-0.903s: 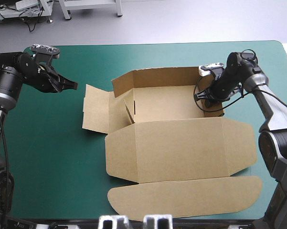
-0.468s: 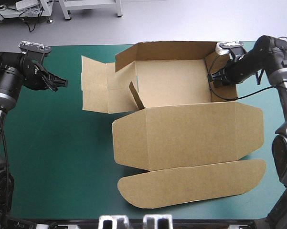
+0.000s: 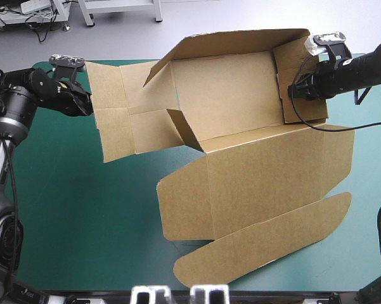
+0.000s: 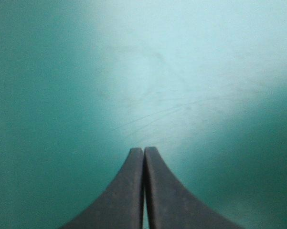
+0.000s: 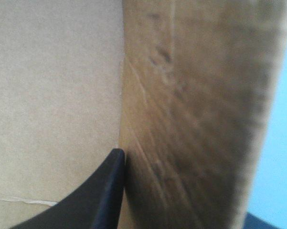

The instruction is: Fold the box

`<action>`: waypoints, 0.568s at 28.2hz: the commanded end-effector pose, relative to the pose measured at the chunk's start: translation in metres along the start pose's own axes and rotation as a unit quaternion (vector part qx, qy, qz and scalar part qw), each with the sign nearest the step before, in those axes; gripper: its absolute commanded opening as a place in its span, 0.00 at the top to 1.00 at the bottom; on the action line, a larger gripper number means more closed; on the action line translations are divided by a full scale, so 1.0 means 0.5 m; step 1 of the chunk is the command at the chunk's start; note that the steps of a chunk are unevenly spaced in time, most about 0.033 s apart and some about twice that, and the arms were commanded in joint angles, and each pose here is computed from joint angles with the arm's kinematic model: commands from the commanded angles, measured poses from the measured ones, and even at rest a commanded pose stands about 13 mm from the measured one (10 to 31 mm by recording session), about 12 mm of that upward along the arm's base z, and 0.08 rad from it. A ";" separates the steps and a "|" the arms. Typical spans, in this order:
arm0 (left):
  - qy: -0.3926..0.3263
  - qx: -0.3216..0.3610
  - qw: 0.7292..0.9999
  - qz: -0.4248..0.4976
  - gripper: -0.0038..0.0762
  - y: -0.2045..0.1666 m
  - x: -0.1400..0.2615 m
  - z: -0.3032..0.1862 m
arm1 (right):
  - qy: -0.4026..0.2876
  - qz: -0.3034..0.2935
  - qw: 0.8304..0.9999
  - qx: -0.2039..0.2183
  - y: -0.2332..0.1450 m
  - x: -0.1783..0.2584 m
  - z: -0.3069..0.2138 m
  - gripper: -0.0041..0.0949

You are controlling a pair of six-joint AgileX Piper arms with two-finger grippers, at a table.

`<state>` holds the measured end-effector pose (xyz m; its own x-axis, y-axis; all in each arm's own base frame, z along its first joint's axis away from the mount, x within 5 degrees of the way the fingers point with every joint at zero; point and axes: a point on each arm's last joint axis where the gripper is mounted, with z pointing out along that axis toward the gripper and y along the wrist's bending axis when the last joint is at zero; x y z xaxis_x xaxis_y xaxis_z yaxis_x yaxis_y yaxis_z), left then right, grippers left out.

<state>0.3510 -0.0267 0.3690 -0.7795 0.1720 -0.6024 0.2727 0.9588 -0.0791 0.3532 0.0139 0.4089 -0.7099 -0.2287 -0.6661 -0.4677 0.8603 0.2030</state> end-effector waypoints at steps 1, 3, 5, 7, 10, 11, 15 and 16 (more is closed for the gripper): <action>-0.077 0.107 0.991 0.007 0.96 -0.045 -0.032 -0.036 | -0.056 -0.014 0.998 -0.023 0.041 -0.020 -0.062 0.98; -0.095 0.168 0.981 0.019 0.97 -0.066 -0.039 -0.036 | -0.055 -0.014 0.998 -0.021 0.039 -0.020 -0.060 0.98; -0.111 0.218 0.969 0.032 0.97 -0.084 -0.043 -0.043 | -0.053 -0.014 0.998 -0.017 0.036 -0.020 -0.057 0.98; -0.124 0.271 0.954 0.039 0.96 -0.101 -0.046 -0.051 | -0.061 -0.013 0.998 -0.011 0.032 -0.023 -0.056 0.98; -0.138 0.346 0.927 0.051 0.96 -0.124 -0.047 -0.070 | -0.070 -0.010 0.997 0.003 0.022 -0.027 -0.048 0.98; -0.138 0.367 0.918 0.057 0.96 -0.131 -0.045 -0.075 | -0.071 -0.008 0.997 0.008 0.017 -0.028 -0.044 0.98; -0.154 0.428 0.888 0.065 0.96 -0.147 -0.046 -0.095 | -0.067 0.012 0.997 0.035 -0.008 -0.030 -0.022 0.98; -0.158 0.432 0.886 0.065 0.96 -0.148 -0.047 -0.096 | -0.064 0.014 0.997 0.035 -0.011 -0.029 -0.016 0.98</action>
<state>0.3419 -0.0843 0.3947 -0.6128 0.1142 -0.7820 0.7141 0.5038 -0.4860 0.3658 0.0102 0.4013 -0.7072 -0.2029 -0.6773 -0.4319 0.8824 0.1866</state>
